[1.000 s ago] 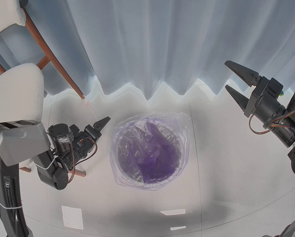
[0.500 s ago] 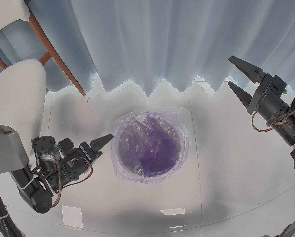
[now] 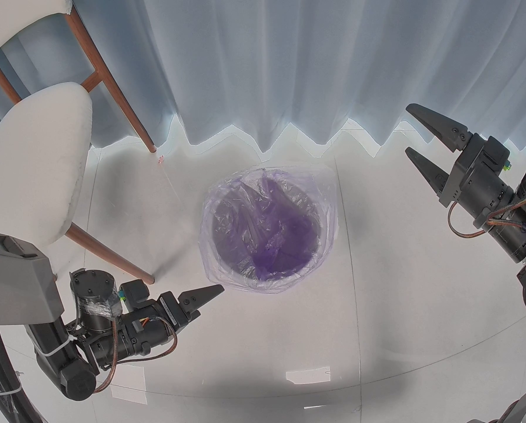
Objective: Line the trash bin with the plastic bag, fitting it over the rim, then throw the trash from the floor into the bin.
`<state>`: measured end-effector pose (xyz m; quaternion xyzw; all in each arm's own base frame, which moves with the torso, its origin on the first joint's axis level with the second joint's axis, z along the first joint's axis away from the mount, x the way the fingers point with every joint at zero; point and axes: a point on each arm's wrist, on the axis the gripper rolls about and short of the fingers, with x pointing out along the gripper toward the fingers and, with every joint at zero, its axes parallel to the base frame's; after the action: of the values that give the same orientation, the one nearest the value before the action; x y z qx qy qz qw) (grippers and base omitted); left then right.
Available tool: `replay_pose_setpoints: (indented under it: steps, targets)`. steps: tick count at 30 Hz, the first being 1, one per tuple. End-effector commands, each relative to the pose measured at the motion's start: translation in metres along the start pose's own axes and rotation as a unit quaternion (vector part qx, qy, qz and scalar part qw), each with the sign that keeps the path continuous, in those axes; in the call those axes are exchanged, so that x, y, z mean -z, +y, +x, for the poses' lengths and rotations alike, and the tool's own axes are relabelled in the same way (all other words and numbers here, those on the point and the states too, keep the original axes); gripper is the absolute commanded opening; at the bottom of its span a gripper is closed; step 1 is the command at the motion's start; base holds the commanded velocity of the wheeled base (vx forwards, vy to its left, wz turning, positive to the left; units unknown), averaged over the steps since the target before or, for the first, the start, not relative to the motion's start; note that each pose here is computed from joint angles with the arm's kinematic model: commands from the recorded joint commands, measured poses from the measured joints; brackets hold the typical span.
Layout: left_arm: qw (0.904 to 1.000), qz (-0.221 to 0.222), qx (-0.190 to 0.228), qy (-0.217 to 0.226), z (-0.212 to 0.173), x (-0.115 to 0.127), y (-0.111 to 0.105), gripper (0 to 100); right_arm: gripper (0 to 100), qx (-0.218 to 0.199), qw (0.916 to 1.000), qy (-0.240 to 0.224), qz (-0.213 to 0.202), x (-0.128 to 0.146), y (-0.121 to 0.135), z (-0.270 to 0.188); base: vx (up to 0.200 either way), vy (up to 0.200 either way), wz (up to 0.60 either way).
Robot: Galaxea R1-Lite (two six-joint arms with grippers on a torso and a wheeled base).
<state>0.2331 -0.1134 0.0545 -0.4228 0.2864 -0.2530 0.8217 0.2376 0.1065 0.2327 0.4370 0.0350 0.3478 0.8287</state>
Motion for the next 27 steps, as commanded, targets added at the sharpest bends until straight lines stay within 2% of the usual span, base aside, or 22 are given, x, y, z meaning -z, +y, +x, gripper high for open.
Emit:
replay_pose_setpoints:
  steps: [1, 5, 10, 14, 20, 27]
  targets:
    - [0.9991, -0.013, -0.034, 0.021, 0.013, 0.007, 0.022, 100, 100, 0.003, 1.0, 0.008, 0.002, 0.003, -0.002, -0.001, 0.0, 0.0, 0.0]
    - [0.9994, -0.006, -0.029, 0.017, 0.033, 0.003, 0.029, 100, 100, -0.001, 0.9999, 0.013, 0.003, 0.005, -0.001, 0.0, 0.0, 0.0, 0.0]
    - [0.9999, 0.006, 0.007, -0.013, 0.052, -0.015, 0.022, 100, 100, -0.005, 0.9999, 0.009, 0.0, 0.003, 0.002, -0.002, 0.0, 0.0, 0.0]
    - [0.9995, 0.012, 0.028, -0.01, 0.063, -0.021, 0.023, 100, 100, -0.006, 1.0, 0.007, 0.0, 0.002, 0.003, -0.003, 0.0, 0.0, 0.0]
    - [0.9995, 0.008, 0.022, -0.019, 0.07, -0.03, 0.036, 100, 100, -0.008, 0.9999, 0.007, 0.0, 0.002, 0.003, -0.003, 0.0, 0.0, 0.0]
    - [0.9994, 0.011, 0.019, -0.026, 0.068, -0.035, 0.038, 100, 100, -0.014, 0.9999, 0.003, -0.001, 0.0, 0.008, -0.005, 0.0, 0.0, 0.0]
